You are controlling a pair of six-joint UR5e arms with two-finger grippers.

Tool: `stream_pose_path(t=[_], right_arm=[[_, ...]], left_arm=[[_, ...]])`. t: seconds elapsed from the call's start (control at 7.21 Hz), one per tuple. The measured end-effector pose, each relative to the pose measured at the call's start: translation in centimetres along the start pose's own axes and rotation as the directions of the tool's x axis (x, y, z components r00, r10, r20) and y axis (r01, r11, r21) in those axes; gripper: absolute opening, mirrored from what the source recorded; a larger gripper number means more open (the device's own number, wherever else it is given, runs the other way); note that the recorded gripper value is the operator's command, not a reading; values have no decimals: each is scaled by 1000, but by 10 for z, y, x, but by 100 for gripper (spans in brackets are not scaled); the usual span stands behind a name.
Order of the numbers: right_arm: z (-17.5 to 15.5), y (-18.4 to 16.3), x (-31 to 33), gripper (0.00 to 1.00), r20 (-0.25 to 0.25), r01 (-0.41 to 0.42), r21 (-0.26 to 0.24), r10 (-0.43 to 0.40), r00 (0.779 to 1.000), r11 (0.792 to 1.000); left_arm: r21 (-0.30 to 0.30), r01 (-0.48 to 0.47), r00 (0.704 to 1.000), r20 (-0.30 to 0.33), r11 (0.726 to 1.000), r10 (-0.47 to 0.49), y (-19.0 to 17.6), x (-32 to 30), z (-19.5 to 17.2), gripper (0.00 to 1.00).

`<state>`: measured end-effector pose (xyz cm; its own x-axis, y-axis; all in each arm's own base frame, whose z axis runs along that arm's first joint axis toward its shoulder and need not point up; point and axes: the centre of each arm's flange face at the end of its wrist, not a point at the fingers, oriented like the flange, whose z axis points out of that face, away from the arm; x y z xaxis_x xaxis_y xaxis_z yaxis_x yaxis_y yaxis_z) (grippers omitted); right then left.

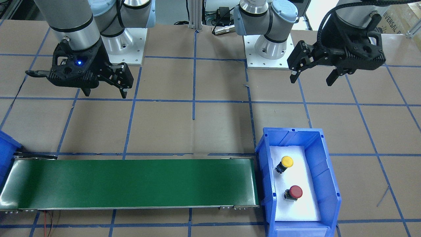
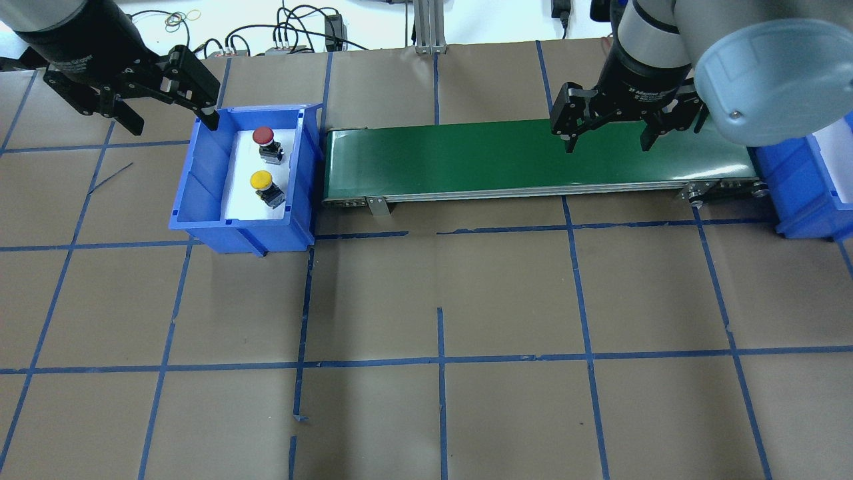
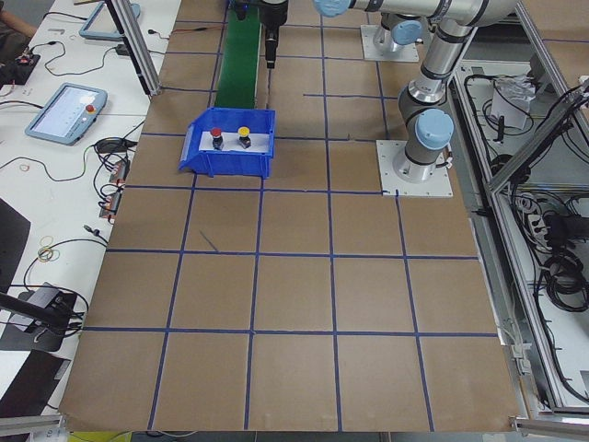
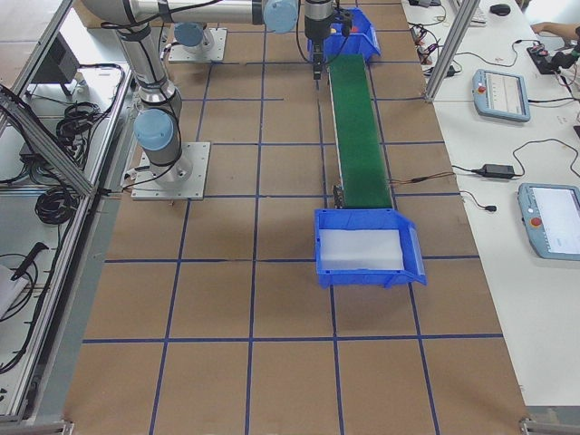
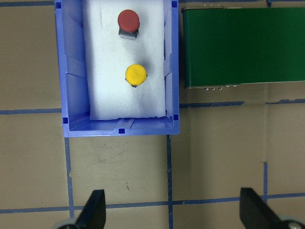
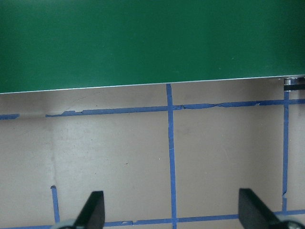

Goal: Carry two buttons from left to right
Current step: 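Move the left gripper over the red push-button in the blue bin, then lower the left gripper and grasp the red push-button, lift it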

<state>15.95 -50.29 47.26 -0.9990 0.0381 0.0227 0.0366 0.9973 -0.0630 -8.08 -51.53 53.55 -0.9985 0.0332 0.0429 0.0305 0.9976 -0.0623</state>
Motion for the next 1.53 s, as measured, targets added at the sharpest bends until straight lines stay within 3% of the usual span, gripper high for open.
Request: stream_pose_path(t=[0.28,0.55,1.53], right_arm=[[0,0,0,100,0,0,0,0,1000,1000],[0,0,0,100,1,0,0,0,1000,1000],[0,0,0,100,1,0,0,0,1000,1000]], left_arm=[[-32,-7,1000,24,999,8,-47,-15,53,100],[-22,-14,999,35,1000,15,-96,-28,117,100],[-63,11,1000,21,998,-9,-175,-50,225,100]])
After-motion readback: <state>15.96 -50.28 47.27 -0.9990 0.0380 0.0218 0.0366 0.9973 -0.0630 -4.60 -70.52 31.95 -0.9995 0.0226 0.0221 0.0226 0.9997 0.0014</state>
